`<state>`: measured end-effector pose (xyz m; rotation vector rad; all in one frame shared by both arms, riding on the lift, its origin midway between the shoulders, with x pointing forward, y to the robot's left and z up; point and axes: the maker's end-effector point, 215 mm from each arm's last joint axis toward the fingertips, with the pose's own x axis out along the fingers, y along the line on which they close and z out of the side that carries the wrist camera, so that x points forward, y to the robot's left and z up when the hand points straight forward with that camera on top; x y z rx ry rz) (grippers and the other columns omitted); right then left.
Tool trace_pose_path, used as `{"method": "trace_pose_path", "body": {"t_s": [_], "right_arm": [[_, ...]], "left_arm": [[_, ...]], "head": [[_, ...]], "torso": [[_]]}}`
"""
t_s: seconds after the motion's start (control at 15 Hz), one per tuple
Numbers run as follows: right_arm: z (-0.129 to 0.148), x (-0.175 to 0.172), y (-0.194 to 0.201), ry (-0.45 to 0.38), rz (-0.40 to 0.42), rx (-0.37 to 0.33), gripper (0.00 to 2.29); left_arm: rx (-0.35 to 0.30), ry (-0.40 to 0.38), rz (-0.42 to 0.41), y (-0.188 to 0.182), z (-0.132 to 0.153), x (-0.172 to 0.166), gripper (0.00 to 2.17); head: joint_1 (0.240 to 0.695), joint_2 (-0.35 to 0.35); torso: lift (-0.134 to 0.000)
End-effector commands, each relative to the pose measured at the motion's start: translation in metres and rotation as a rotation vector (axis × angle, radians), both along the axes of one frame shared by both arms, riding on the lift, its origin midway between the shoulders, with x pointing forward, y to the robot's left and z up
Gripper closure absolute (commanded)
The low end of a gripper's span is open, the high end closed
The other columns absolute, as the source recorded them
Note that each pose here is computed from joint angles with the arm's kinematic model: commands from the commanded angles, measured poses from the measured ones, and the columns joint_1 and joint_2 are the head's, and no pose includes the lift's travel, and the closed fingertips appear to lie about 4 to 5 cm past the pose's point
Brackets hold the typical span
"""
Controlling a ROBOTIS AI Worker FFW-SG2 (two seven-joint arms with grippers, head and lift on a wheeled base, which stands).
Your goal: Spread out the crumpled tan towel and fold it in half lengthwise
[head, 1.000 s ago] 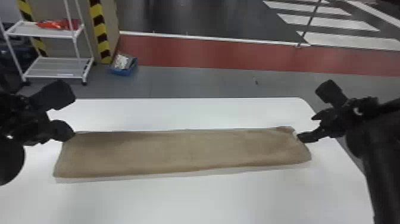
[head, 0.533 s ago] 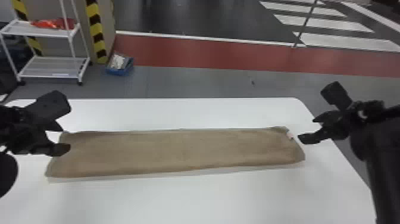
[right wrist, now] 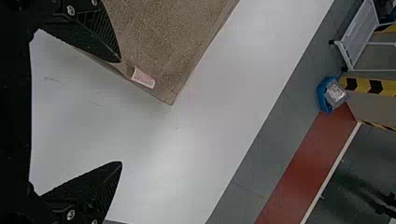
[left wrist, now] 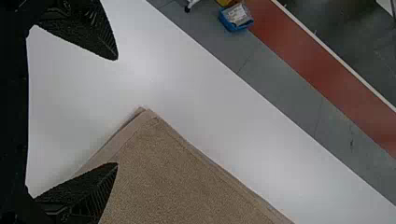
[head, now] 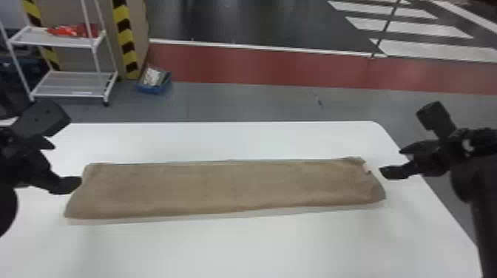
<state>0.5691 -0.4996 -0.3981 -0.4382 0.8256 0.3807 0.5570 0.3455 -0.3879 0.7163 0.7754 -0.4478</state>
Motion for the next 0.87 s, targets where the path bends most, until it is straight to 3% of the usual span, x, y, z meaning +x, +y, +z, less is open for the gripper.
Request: {"method": "trace_pose_path", "body": {"t_s": [0.0, 0.8], "right_arm": [[-0.002, -0.007, -0.003, 0.012, -0.050, 0.033, 0.12], [-0.005, -0.027, -0.020, 0.042, -0.142, 0.093, 0.12]], "left_arm": [[-0.042, -0.001, 0.032, 0.007, 0.002, -0.001, 0.09], [-0.107, 0.001, 0.158, 0.022, 0.002, -0.016, 0.16]], "head": [[0.695, -0.150], [0.695, -0.147]], "torso": [[-0.124], [-0.124]]}}
